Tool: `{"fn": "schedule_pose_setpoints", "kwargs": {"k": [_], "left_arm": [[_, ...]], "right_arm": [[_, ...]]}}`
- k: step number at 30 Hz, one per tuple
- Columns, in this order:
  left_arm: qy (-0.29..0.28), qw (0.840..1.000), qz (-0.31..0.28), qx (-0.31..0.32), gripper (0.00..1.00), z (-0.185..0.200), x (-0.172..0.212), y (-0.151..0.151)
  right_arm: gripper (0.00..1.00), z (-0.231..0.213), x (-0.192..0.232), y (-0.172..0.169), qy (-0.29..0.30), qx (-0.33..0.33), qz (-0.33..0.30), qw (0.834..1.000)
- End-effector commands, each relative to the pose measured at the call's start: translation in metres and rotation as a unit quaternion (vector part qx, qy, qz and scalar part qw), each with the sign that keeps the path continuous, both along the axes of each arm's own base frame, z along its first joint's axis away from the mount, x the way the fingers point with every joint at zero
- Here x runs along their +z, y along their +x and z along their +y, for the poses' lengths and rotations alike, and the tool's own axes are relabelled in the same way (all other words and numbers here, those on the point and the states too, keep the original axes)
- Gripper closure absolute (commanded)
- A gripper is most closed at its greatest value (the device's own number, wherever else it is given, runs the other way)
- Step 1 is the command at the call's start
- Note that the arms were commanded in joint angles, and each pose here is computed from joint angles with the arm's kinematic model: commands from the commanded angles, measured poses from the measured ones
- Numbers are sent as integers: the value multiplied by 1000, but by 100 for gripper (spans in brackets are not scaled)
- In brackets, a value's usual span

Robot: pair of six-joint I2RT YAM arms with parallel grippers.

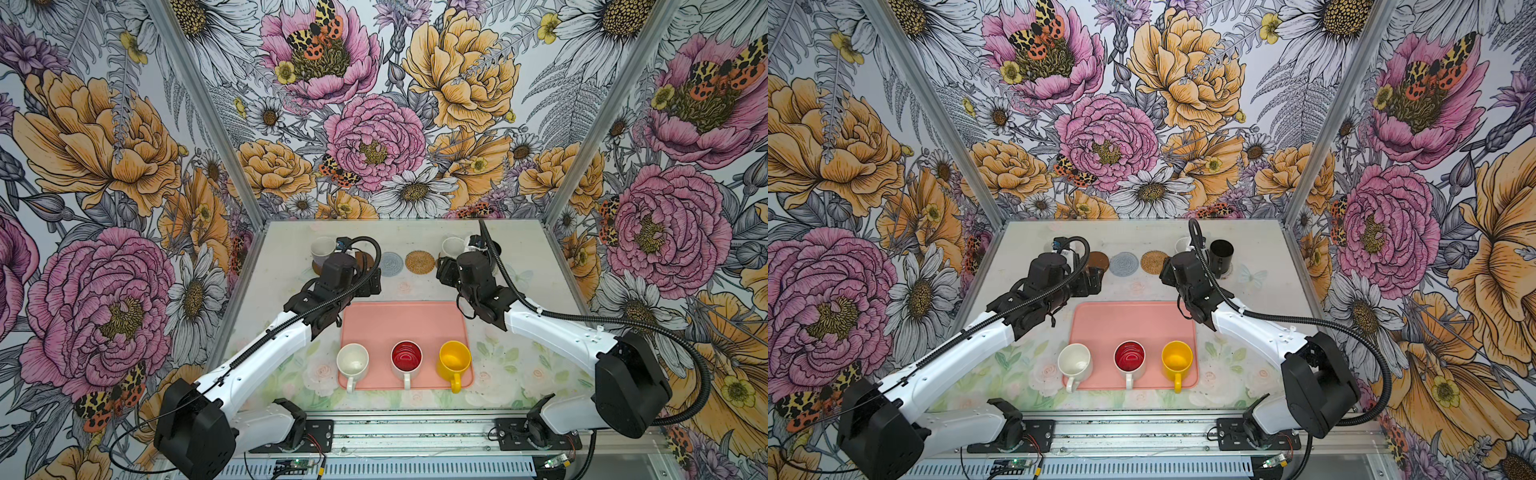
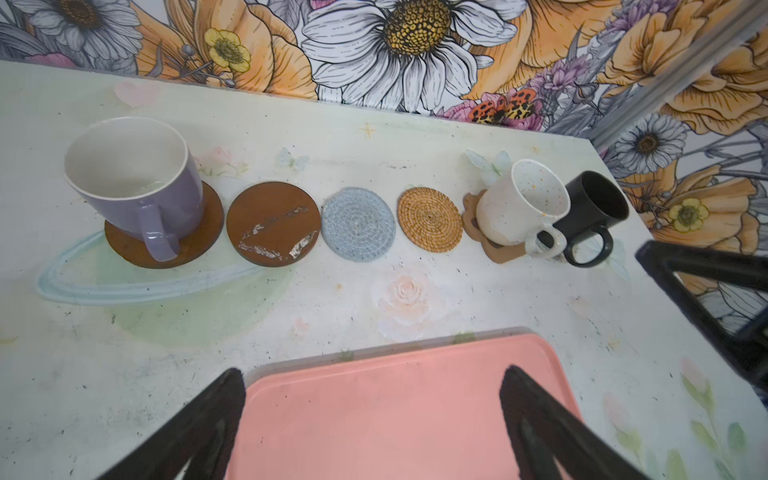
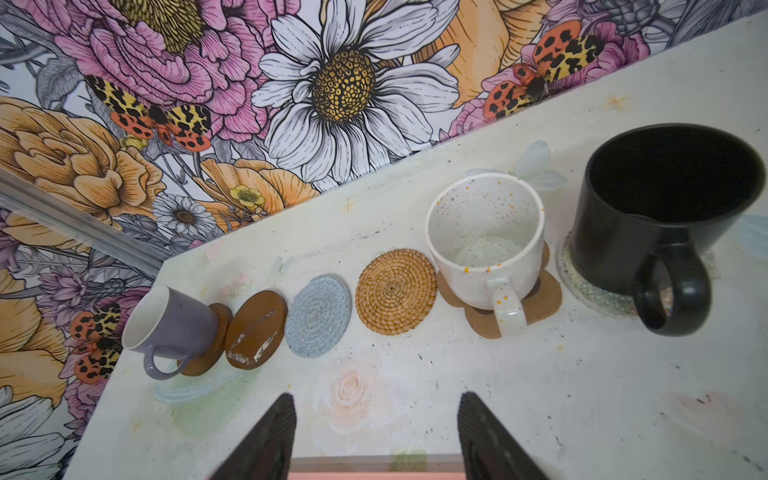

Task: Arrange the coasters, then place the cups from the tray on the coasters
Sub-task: 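Raise the right gripper while the left gripper moves over the white mug on the tray, then lower the open left gripper onto the white mug's rim and close it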

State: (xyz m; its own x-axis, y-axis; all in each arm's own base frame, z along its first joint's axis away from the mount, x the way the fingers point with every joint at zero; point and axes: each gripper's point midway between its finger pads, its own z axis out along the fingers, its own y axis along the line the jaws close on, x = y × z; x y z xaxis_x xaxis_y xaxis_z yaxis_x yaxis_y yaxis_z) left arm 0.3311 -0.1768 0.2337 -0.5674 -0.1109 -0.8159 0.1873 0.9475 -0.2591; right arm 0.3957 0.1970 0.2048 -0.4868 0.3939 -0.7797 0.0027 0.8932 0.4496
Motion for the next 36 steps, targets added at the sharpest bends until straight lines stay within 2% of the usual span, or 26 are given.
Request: {"fn": "schedule_pose_setpoints", "kwargs": {"k": [1,6,15,19,29,36], "left_arm": [[22,999,4,-30,5,3,18,-36],[44,998,33,-28,7,18,16,-92],[8,987,156,-30,14,31,-26,-163],[24,981,193,-22,17,42,-39,-180],[39,959,275,-65,22,36,-71,-216],[45,952,298,-55,23,39,-88,-228]], "right_arm": [[36,13,16,8,33,13,-28,999],[35,25,16,12,40,36,-27,998],[35,26,14,12,37,44,-25,998],[35,26,16,11,36,46,-26,998],[34,19,12,11,33,40,-22,998],[34,19,9,13,36,41,-20,998]]}}
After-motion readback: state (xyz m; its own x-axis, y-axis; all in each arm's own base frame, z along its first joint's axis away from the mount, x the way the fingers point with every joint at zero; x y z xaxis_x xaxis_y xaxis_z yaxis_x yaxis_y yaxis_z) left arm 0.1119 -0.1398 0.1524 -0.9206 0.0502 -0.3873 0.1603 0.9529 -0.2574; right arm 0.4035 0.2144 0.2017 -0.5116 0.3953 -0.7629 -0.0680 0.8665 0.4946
